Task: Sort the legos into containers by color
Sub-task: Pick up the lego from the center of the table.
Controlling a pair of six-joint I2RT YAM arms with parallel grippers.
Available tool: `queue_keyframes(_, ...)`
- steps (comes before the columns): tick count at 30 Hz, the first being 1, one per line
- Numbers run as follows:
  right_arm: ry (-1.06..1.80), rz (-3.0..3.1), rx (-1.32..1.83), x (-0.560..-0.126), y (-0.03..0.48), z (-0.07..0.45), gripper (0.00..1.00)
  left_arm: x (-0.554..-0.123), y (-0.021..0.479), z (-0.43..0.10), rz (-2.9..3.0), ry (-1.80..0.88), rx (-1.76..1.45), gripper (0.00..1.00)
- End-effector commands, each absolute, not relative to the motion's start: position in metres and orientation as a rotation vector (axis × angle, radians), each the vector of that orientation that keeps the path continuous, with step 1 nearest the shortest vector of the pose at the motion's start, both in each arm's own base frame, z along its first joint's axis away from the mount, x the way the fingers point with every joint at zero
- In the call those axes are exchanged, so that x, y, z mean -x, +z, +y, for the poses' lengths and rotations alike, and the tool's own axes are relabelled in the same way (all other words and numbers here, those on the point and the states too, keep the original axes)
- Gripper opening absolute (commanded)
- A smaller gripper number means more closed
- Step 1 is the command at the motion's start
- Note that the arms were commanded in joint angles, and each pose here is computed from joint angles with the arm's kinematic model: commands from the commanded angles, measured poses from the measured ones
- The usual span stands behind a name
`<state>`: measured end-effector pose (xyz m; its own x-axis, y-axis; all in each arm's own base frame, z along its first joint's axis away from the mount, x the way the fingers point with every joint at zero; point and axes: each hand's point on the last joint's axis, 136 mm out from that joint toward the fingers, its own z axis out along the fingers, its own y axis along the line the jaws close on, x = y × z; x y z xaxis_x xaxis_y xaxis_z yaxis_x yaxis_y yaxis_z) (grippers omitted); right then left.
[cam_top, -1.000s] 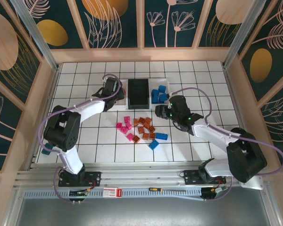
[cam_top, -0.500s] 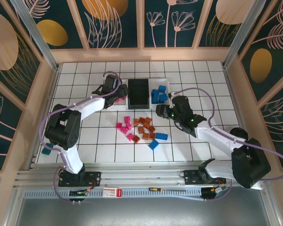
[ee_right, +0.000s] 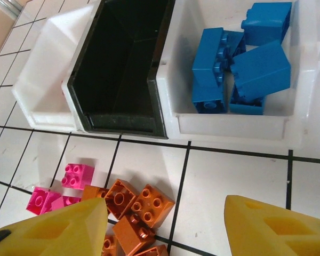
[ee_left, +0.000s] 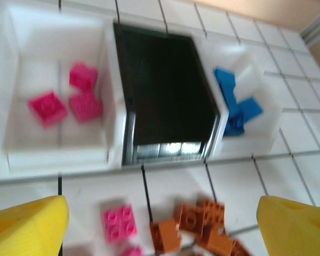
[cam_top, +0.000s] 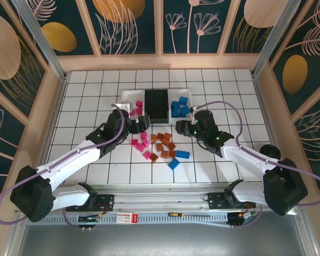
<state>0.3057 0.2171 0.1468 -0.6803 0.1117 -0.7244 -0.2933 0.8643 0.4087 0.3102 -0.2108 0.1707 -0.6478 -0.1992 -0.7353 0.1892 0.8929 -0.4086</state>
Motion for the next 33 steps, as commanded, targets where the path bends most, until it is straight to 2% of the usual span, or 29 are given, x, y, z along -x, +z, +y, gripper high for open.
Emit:
queue_keyframes(1,0.671,2.226,0.137,-0.300,0.145,0.223,0.60,-0.279,0.139,-0.216,2.283,-0.608,0.010,0.90)
queue_keyframes(5,0.662,2.246,0.145,-0.298,0.137,0.226,0.60,-0.253,0.099,-0.223,2.371,-0.605,-0.019,0.89)
queue_keyframes(7,0.664,2.250,0.149,-0.298,0.136,0.228,0.60,-0.246,0.084,-0.225,2.402,-0.606,-0.030,0.84)
queue_keyframes(15,0.651,2.249,0.147,-0.299,0.138,0.228,0.60,-0.239,0.070,-0.239,2.441,-0.609,-0.099,0.74)
queue_keyframes(18,0.652,2.250,0.147,-0.298,0.138,0.228,0.60,-0.248,0.069,-0.233,2.430,-0.525,-0.084,0.64)
queue_keyframes(24,0.648,2.254,0.152,-0.298,0.139,0.228,0.60,-0.273,0.075,-0.238,2.398,-0.369,-0.170,0.63)
queue_keyframes(28,0.647,2.246,0.150,-0.296,0.142,0.227,0.60,-0.283,0.070,-0.238,2.411,-0.257,-0.237,0.69)
queue_keyframes(33,0.649,2.240,0.150,-0.295,0.145,0.225,0.60,-0.282,0.049,-0.236,2.478,-0.151,-0.328,0.63)
